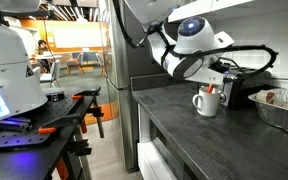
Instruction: Put the marker in the mug
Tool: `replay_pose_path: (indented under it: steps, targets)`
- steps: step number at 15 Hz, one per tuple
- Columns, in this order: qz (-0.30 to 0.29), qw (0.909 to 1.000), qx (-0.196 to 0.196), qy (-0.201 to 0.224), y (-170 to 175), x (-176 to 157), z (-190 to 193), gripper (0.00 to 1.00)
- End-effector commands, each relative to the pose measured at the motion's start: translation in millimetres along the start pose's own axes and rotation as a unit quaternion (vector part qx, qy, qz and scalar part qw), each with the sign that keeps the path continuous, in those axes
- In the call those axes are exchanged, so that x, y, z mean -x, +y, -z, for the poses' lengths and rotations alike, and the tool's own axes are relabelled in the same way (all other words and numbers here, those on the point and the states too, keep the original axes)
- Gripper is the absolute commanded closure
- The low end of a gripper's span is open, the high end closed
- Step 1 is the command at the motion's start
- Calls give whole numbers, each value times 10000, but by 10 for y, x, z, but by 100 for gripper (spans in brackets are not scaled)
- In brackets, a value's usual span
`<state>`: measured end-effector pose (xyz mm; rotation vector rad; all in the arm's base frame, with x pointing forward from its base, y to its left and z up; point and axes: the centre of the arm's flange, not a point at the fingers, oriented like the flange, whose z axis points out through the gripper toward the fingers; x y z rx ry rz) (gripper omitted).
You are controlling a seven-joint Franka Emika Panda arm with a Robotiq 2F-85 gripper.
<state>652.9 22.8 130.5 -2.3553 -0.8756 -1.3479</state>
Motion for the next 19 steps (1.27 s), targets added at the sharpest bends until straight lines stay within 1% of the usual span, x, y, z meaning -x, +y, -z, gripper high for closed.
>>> replay_pose_path:
  steps: [1,3,4,5,6,7,8,10,11,14,16,17,18,19]
  targets:
    - [94,9984,147,-528,6,-35,-110,49]
    - [192,9959,357,-812,0,-98,-126,36]
    - [265,9930,466,-1050,-8,-166,-125,27]
    - [251,9908,527,-1224,-7,-245,-120,21]
    - [248,9883,597,-1380,-19,-343,-100,12]
    - [233,9863,541,-1538,-45,-449,-82,5]
    - [206,9838,501,-1708,-96,-538,-78,1]
    - [101,9770,290,-2112,-256,-688,-102,0]
    - [60,9720,187,-2341,-352,-739,-105,0]
    - [-196,9524,83,-3042,-519,-827,-79,0]
    - [-320,9366,150,-3487,-581,-874,-51,0]
    - [-336,9285,252,-3690,-584,-890,-42,0]
    - [-330,9198,379,-3891,-581,-904,-22,0]
    - [-252,9129,619,-4026,-565,-910,-10,0]
